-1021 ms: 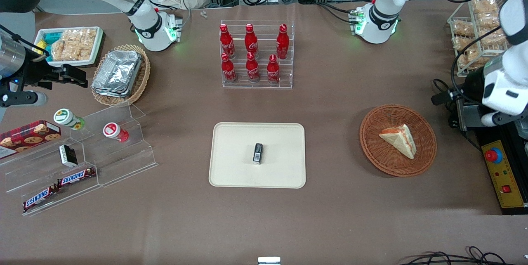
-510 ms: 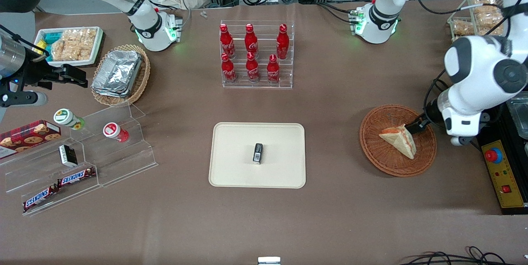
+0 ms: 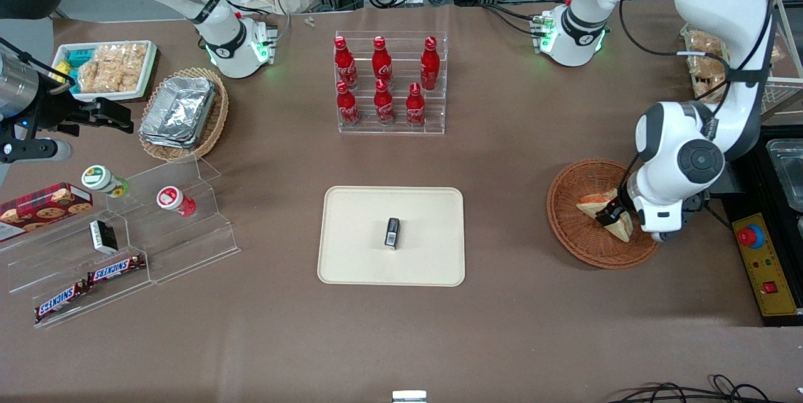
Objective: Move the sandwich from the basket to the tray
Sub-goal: 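Move the left gripper down over the sandwich in the wicker basket, then close the left gripper on the wrapped sandwich and lift it, then carry the sandwich with the left gripper over the cream tray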
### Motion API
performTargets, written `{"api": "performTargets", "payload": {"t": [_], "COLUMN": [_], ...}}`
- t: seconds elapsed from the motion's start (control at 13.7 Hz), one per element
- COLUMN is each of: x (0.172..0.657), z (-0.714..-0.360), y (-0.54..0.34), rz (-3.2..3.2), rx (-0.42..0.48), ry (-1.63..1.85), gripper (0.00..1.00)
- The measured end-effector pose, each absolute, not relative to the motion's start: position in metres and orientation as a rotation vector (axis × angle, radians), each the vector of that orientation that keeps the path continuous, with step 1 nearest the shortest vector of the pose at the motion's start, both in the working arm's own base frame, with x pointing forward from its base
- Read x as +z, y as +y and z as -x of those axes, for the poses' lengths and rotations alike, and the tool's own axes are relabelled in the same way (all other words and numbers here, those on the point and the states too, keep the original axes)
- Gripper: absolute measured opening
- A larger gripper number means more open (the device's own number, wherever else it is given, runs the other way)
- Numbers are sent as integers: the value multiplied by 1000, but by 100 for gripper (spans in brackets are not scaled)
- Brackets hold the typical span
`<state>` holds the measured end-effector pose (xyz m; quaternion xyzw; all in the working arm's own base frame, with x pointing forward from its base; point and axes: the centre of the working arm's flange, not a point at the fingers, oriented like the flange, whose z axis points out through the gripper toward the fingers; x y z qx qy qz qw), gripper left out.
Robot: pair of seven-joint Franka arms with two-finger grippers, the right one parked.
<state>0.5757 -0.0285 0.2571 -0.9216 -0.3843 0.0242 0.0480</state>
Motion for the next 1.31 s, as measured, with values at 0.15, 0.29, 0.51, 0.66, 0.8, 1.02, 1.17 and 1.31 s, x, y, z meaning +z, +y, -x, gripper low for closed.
{"api": "performTargets", "payload": {"t": [0.15,0.29,0.51,0.66,0.8,1.02,1.17,1.31], "x": [245,239,237,241,262,340,388,412], "z": [-574,-571,-569,-570,-570,-564,-551,-540], "y": [-27,-25,-22,-18,-14,-29,-68,-111], "rz": [2804,2798,2795,2791,2783,2843,2961,3060], "rx": [91,90,82,66,68,131,182,188], "ry": [-1170,-1153,-1144,-1132,-1106,-819,-437,-92], "gripper": [99,86,51,39,35,33,25,20]}}
